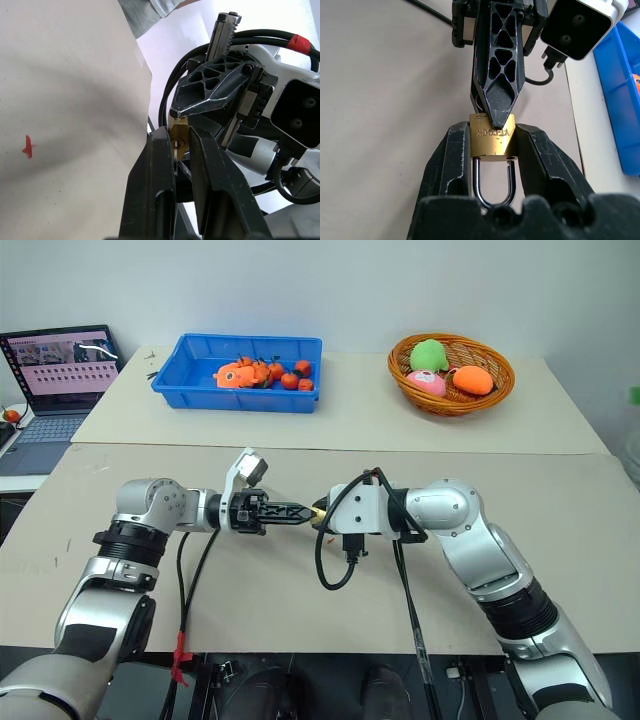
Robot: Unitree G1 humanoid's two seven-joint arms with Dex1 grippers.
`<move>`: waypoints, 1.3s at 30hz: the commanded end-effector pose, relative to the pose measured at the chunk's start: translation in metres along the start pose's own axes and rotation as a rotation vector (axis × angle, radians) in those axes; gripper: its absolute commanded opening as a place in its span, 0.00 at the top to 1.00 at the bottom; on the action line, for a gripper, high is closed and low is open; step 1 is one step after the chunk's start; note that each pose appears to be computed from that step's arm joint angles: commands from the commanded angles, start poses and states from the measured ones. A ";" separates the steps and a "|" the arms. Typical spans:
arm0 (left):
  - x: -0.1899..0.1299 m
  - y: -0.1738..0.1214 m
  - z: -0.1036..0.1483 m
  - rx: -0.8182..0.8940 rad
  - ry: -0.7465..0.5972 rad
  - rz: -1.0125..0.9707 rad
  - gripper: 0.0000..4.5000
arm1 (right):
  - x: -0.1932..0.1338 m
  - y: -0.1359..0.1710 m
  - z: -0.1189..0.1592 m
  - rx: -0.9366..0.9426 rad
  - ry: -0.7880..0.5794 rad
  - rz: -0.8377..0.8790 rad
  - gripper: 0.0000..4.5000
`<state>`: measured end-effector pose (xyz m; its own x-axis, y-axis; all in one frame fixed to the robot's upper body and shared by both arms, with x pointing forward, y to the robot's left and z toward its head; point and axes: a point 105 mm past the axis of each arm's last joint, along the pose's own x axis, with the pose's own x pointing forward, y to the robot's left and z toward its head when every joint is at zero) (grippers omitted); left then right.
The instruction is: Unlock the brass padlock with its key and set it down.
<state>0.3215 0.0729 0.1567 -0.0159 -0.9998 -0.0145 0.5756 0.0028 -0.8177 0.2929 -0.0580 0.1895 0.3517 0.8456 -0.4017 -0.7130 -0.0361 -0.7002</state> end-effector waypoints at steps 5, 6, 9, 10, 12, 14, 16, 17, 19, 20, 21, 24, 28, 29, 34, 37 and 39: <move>0.003 -0.007 0.008 0.028 -0.020 -0.030 1.00 | -0.005 -0.007 0.013 -0.071 -0.028 -0.033 0.80; 0.003 -0.007 0.008 0.028 -0.020 -0.031 1.00 | -0.006 -0.007 0.013 -0.071 -0.027 -0.033 0.80; 0.003 -0.008 0.008 0.028 -0.020 -0.035 1.00 | -0.006 -0.007 0.013 -0.071 -0.027 -0.034 0.80; 0.003 -0.008 0.008 0.028 -0.020 -0.035 1.00 | -0.006 -0.007 0.013 -0.071 -0.027 -0.034 0.80; 0.003 -0.007 0.008 0.033 -0.020 -0.030 1.00 | -0.006 -0.007 0.013 -0.071 -0.026 -0.034 0.80; 0.003 -0.007 0.008 0.036 -0.019 -0.025 1.00 | -0.006 -0.007 0.013 -0.071 -0.025 -0.035 0.80; 0.003 -0.006 0.008 0.041 -0.018 -0.020 1.00 | -0.005 -0.006 0.013 -0.069 -0.024 -0.035 0.80; 0.003 -0.006 0.008 0.042 -0.018 -0.020 1.00 | -0.005 -0.006 0.012 -0.068 -0.022 -0.035 0.80; 0.004 -0.006 0.007 0.048 -0.017 -0.019 1.00 | -0.006 -0.005 0.012 -0.066 -0.022 -0.035 0.80; 0.004 -0.006 0.007 0.048 -0.017 -0.020 1.00 | -0.006 -0.005 0.013 -0.063 -0.024 -0.035 0.80; 0.004 -0.006 0.007 0.051 -0.014 -0.020 1.00 | -0.006 -0.005 0.013 -0.061 -0.027 -0.036 0.80; 0.005 -0.006 0.006 0.048 -0.016 -0.022 1.00 | -0.007 -0.006 0.015 -0.057 -0.034 -0.042 0.80; 0.005 -0.005 0.006 0.047 -0.016 -0.020 1.00 | -0.007 -0.007 0.019 -0.052 -0.049 -0.049 0.51; 0.005 -0.005 0.006 0.047 -0.016 -0.019 1.00 | -0.007 -0.008 0.019 -0.055 -0.052 -0.051 0.45; 0.003 -0.005 0.005 0.045 -0.018 -0.016 1.00 | -0.006 -0.009 0.024 -0.067 -0.066 -0.063 0.14; 0.002 -0.005 0.005 0.046 -0.018 -0.013 1.00 | -0.006 -0.008 0.023 -0.071 -0.062 -0.059 0.14; 0.002 -0.004 0.005 0.046 -0.018 -0.012 1.00 | -0.010 -0.007 0.015 -0.062 -0.042 -0.056 0.14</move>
<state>0.3232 0.0698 0.1551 -0.0029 -0.9999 -0.0138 0.5864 0.0094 -0.8100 0.2873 -0.0533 0.1973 0.3502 0.8630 -0.3641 -0.6894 -0.0256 -0.7239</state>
